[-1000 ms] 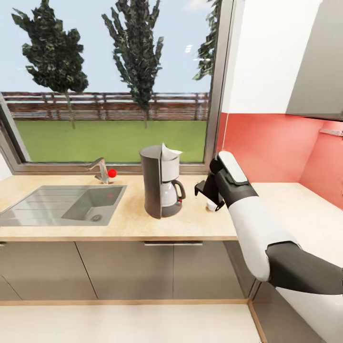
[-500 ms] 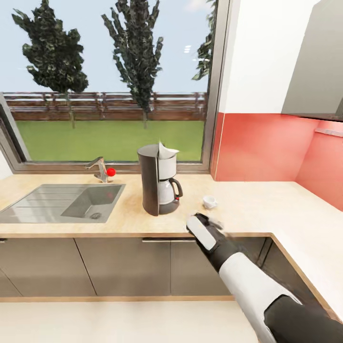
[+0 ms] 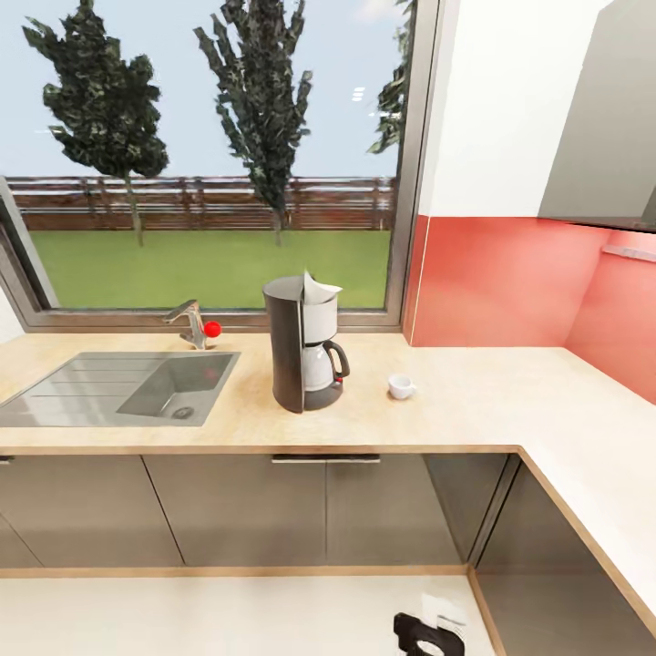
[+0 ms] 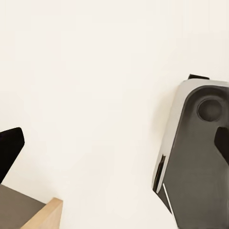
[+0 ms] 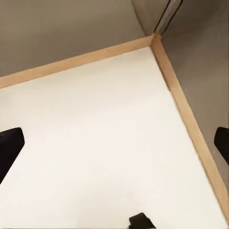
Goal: Set up a coffee station on the kitchen countertop: keep the coffee maker on the countertop, move the bottle of coffee from the kitchen shelf to the counter next to the coffee maker, place a paper coffee filter on top of the coffee maker, put the saucer next to the coffee maker with the coffee cup on the saucer, and place the electric kettle next to the coffee maker.
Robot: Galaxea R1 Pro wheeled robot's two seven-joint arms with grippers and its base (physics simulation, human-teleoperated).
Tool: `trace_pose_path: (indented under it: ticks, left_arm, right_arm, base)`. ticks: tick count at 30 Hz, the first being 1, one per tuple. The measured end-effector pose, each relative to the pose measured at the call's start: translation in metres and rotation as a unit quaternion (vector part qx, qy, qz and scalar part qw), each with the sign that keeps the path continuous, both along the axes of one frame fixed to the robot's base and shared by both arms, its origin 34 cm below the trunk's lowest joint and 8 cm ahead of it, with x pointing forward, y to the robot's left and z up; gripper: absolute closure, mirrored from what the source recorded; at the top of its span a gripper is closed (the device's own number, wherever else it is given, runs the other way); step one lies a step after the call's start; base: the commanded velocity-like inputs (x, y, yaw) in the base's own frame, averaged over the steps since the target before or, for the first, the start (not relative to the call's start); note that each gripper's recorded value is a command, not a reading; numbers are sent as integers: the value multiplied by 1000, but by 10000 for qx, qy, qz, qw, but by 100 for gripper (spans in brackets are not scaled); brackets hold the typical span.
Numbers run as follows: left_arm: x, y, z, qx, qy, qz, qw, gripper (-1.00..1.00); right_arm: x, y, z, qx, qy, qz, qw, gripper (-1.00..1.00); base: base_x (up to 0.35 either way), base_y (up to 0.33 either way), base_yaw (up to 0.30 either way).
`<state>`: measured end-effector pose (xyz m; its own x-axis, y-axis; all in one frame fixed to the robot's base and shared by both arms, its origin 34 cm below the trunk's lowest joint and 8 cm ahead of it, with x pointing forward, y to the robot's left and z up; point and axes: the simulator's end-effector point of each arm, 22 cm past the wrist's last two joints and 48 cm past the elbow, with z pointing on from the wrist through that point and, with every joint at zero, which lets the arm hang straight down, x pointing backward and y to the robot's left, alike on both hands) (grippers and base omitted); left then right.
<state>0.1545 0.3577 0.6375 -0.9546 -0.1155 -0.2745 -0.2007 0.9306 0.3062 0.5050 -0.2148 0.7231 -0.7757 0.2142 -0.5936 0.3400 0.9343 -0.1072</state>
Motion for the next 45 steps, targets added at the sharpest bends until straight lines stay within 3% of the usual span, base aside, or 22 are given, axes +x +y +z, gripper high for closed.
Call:
trace_pose_path:
  ticks: [4,7,9,14,25,26,27,45]
  left_arm:
    - [-2,-1,-1,-14,54,9,10000,-100]
    - [-5,-6,-2,-47,97,21,9999,-100]
    - [-7,-7,-2,-61,112,27,9999,-100]
    - [-7,-6,-2,-54,84,41,9999,-100]
    - [-1,-11,-1,-78,-12,41,10000,-100]
    - [0,-32,-4,-215,-26,18,9998,-100]
    - [0,-34,-4,-224,-27,33,9997,-100]
    - [-1,-29,-3,-189,2,31,9998,-100]
  right_arm:
    - [-7,5,-9,255,-1,273,9993,-100]
    - [-26,-19,-26,293,524,391,9974,-100]
    - [-40,-16,-38,640,809,619,9927,-100]
    - [-46,-15,-43,904,894,911,9877,-100]
    - [-45,-13,-42,868,892,1017,9870,-100]
    - [-45,-13,-42,860,893,1018,9871,-100]
    - [-45,-13,-42,860,893,1025,9870,-100]
    - [-53,-15,-46,829,962,1064,9862,-100]
  base:
    - [0,0,0]
    - [0,0,0]
    - [0,0,0]
    - [0,0,0]
    - [0,0,14]
    - [0,0,196]
    - [0,0,236]
    - [0,0,275]
